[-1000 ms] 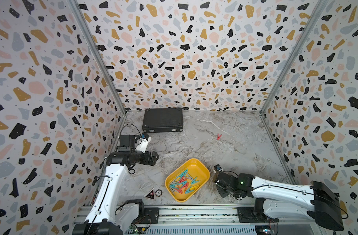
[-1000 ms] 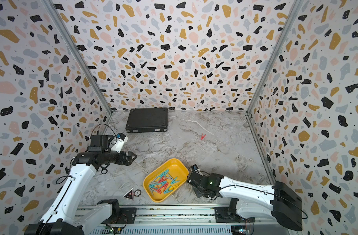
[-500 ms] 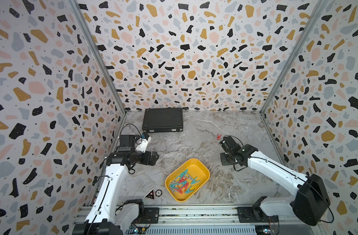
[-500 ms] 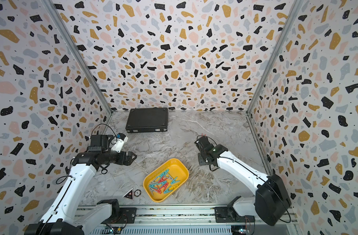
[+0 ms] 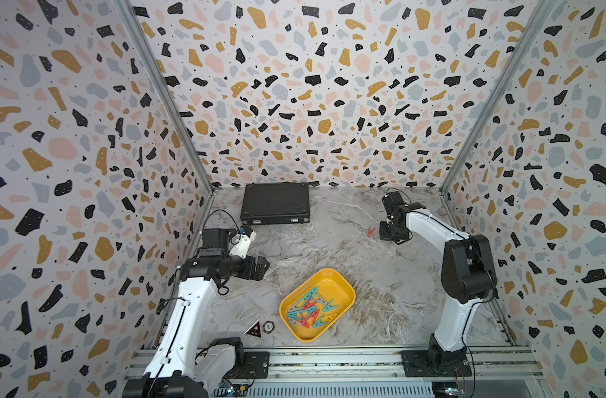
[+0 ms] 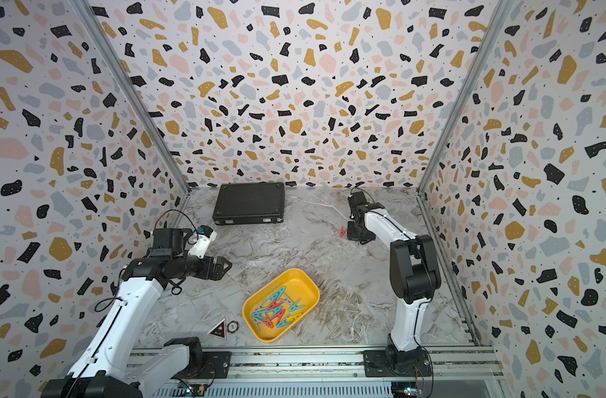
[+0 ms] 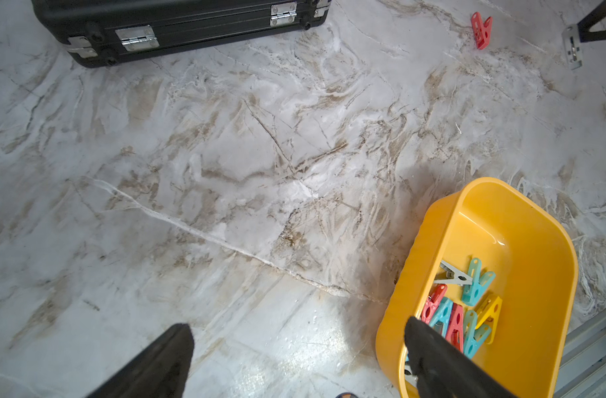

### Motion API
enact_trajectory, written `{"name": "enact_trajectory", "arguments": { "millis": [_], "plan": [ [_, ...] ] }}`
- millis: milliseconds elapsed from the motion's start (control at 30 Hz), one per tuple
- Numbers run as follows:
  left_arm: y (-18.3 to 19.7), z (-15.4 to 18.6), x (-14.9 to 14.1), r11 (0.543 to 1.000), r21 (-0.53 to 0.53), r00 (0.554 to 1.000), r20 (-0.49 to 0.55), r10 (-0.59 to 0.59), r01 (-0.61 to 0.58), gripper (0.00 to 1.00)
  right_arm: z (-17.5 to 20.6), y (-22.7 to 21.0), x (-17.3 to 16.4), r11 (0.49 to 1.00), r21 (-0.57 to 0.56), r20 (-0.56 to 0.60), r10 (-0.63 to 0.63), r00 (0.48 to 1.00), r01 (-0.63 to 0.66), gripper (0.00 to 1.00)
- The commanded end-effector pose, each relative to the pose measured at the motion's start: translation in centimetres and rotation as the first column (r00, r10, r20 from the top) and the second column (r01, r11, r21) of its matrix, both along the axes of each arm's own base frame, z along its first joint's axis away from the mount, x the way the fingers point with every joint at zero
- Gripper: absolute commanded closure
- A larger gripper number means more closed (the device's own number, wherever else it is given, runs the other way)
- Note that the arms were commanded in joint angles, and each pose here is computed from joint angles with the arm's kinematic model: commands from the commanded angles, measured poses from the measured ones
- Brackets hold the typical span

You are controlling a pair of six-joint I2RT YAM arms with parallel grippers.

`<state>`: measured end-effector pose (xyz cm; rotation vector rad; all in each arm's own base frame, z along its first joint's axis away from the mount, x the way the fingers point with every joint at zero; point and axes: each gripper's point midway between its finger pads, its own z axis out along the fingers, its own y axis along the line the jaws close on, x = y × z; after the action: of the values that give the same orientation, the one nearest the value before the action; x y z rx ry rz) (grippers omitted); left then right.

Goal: Take the clothespins out of the storage box
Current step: Place the clothespin at the center of the board.

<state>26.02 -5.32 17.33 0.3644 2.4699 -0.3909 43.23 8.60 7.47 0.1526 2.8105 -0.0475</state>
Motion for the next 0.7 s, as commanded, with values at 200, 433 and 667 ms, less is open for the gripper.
{"name": "enact_trajectory", "arguments": {
  "millis": [200,433,667],
  "plan": [
    [-0.5,0.1,-0.4,0.999,-0.014,0.999,0.01,-0.032,0.032,0.0,-2.3,-2.2,4.5,0.999,-0.034,-0.059,-0.042,0.997,0.04,1.0],
    [-0.5,0.1,-0.3,0.999,-0.013,0.999,0.013,-0.031,0.031,0.0,-3.4,-1.9,6.1,0.999,-0.031,-0.083,-0.04,0.996,0.038,1.0],
    [-0.5,0.1,-0.4,0.999,-0.012,0.999,0.013,-0.032,0.032,0.0,-3.1,-1.3,6.5,0.999,0.007,-0.074,-0.044,0.996,0.044,0.97]
  ]
}}
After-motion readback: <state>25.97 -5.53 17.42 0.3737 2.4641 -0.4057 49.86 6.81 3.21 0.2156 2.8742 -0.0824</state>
